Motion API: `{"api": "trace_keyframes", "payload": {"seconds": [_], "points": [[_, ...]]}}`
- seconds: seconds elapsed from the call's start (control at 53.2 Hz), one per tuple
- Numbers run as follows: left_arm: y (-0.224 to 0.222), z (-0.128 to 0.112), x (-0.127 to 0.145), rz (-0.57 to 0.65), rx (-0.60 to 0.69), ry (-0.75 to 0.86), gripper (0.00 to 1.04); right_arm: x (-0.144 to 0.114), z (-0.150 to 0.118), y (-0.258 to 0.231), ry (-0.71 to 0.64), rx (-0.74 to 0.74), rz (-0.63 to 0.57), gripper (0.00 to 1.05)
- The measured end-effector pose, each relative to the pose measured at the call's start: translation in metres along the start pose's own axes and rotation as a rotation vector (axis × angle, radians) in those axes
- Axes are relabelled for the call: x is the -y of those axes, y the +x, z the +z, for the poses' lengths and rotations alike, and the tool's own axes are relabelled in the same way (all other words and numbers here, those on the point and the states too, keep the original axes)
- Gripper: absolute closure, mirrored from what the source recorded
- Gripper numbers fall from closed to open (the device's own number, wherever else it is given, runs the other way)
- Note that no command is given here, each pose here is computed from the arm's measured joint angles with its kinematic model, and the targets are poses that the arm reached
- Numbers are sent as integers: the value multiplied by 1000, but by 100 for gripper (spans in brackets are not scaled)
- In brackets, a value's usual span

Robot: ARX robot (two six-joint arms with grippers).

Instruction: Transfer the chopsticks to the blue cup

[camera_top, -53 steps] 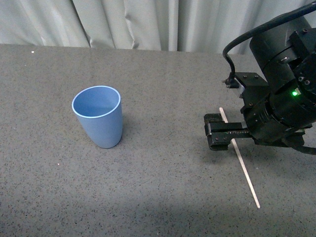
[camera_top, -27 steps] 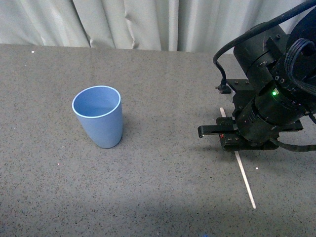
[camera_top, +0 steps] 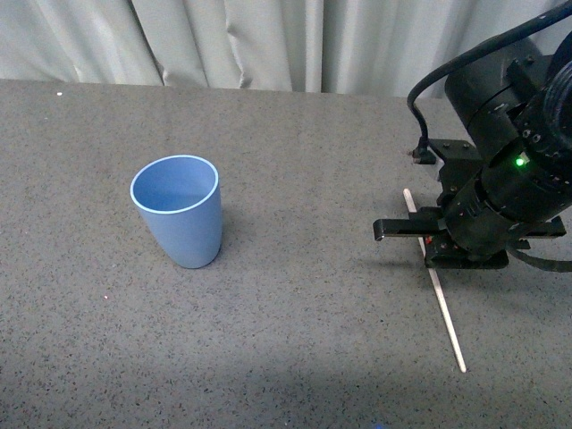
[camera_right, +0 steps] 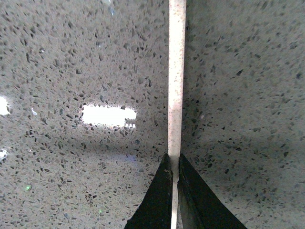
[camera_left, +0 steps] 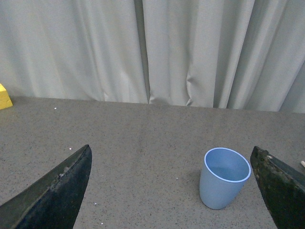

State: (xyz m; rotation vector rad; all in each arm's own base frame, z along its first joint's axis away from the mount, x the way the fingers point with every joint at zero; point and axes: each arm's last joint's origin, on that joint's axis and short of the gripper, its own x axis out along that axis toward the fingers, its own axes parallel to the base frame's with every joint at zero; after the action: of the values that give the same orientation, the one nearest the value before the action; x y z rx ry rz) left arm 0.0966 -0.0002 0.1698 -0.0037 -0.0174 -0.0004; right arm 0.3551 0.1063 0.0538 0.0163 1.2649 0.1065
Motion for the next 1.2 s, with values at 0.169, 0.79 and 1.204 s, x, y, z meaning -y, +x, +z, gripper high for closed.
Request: {"api": "trace_keyframes", "payload": {"seconds": [0.169, 0.79, 1.204], "points": [[0, 0, 0, 0, 0, 0, 7, -3, 8, -25, -19, 123, 40, 104], [0, 0, 0, 0, 0, 0, 7, -94, 19, -125, -431, 923, 622, 104], [0, 0, 0, 0, 0, 0, 7, -154, 28, -89, -511, 926, 800, 104]]}}
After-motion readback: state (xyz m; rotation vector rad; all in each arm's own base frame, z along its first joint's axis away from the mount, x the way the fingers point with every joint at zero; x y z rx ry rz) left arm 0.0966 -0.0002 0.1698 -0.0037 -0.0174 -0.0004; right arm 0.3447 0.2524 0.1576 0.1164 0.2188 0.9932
